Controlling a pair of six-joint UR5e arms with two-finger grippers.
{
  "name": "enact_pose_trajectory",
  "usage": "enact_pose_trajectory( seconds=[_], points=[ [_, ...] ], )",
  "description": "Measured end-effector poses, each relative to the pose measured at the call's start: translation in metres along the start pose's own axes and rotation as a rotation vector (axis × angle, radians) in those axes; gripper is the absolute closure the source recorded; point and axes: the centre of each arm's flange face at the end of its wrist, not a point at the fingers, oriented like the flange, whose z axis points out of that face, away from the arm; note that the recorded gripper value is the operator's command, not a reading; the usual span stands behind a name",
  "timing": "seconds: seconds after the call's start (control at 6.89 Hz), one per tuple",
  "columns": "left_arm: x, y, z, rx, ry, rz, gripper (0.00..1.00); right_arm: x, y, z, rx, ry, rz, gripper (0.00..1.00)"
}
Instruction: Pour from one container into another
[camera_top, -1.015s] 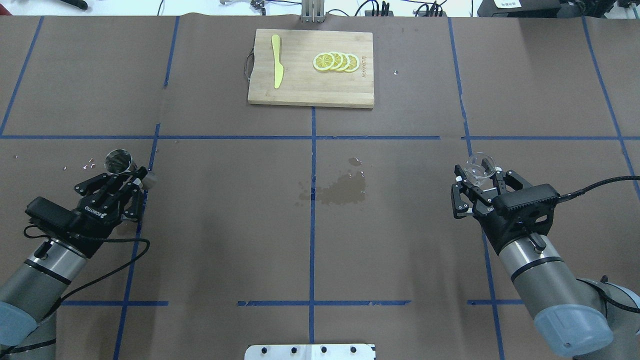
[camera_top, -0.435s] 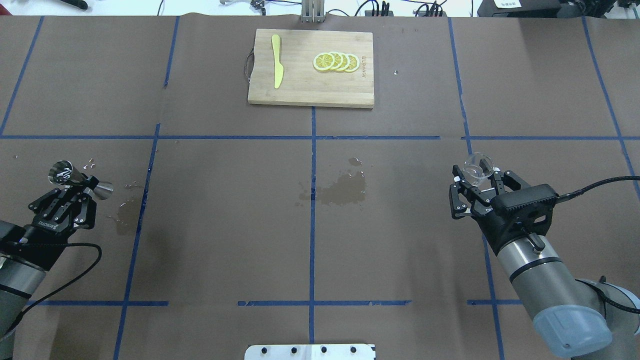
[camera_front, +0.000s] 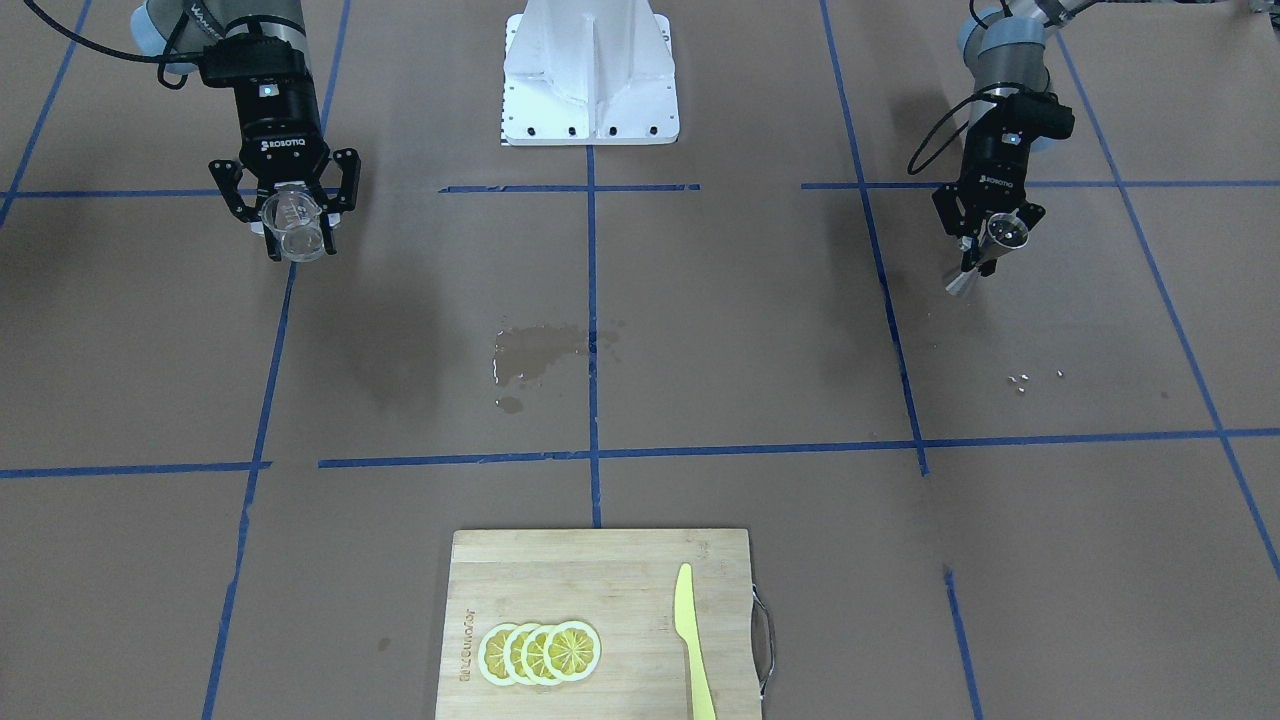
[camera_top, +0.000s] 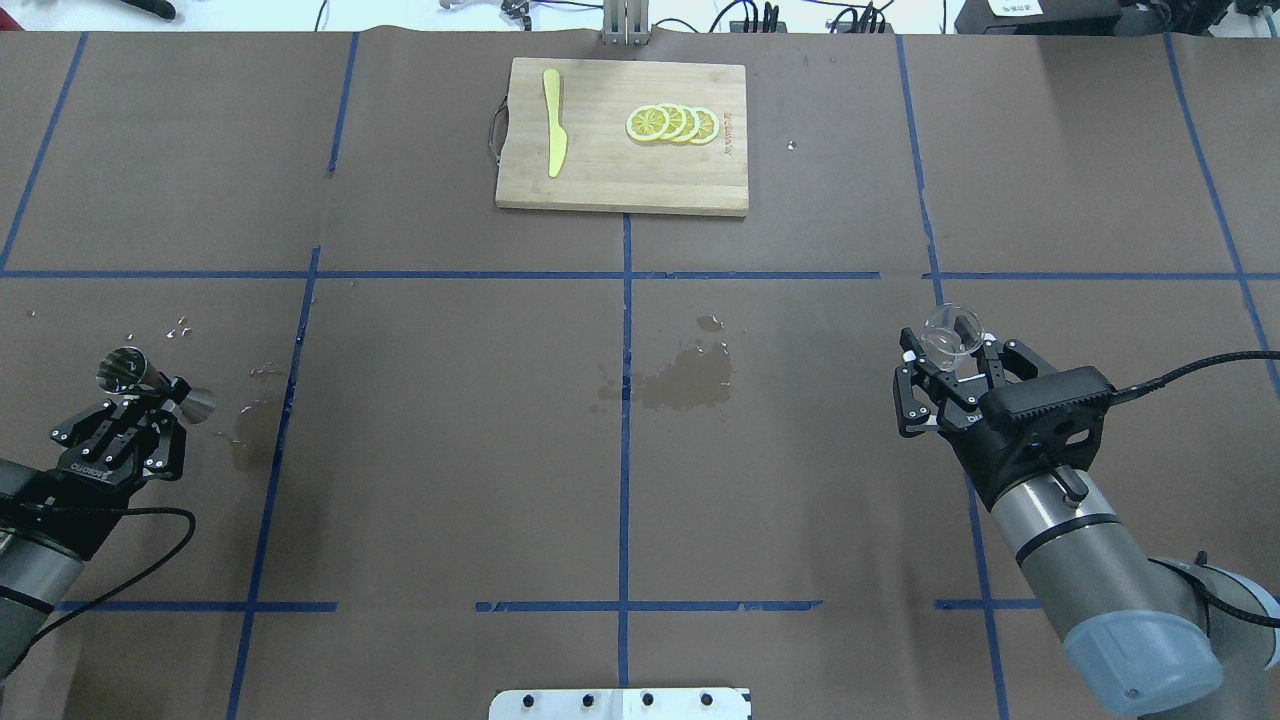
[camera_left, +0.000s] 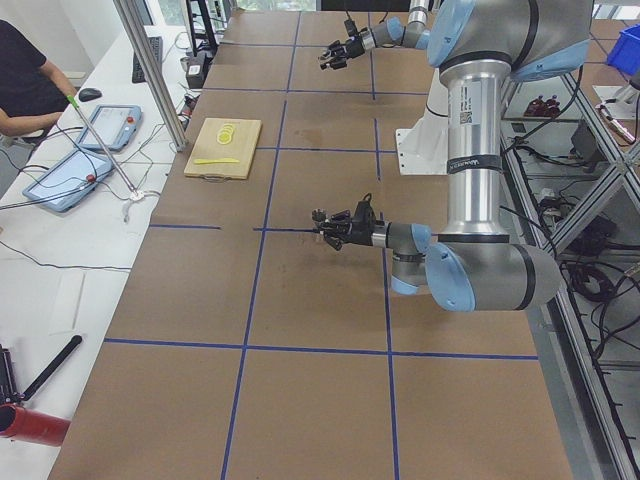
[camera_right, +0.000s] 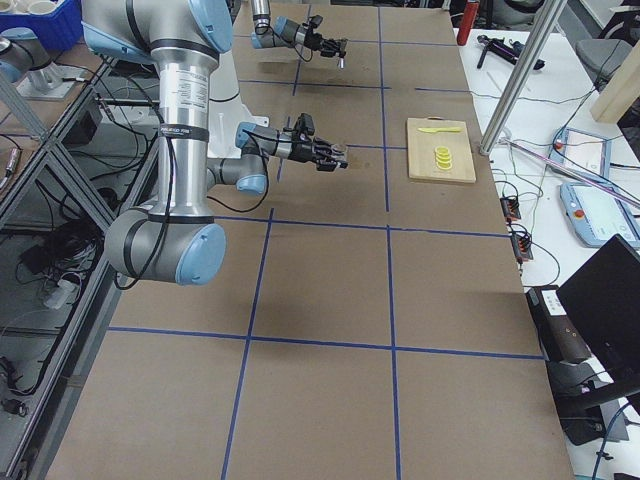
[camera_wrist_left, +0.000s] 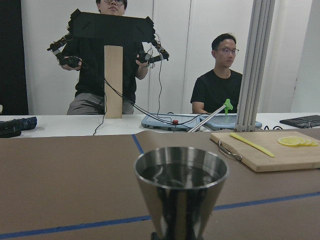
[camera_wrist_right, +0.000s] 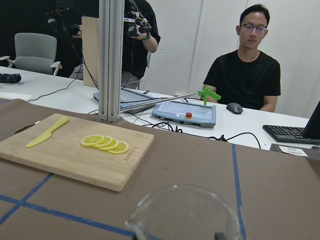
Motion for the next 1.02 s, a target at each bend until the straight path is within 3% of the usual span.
enact_pose_trajectory(
  seconds=[1.02],
  points=[
    [0.044, 0.03, -0.016, 0.0, -0.035, -0.007, 1.0, -0.002, -0.001, -0.001, 0.0, -0.004, 0.004, 1.0]
  ],
)
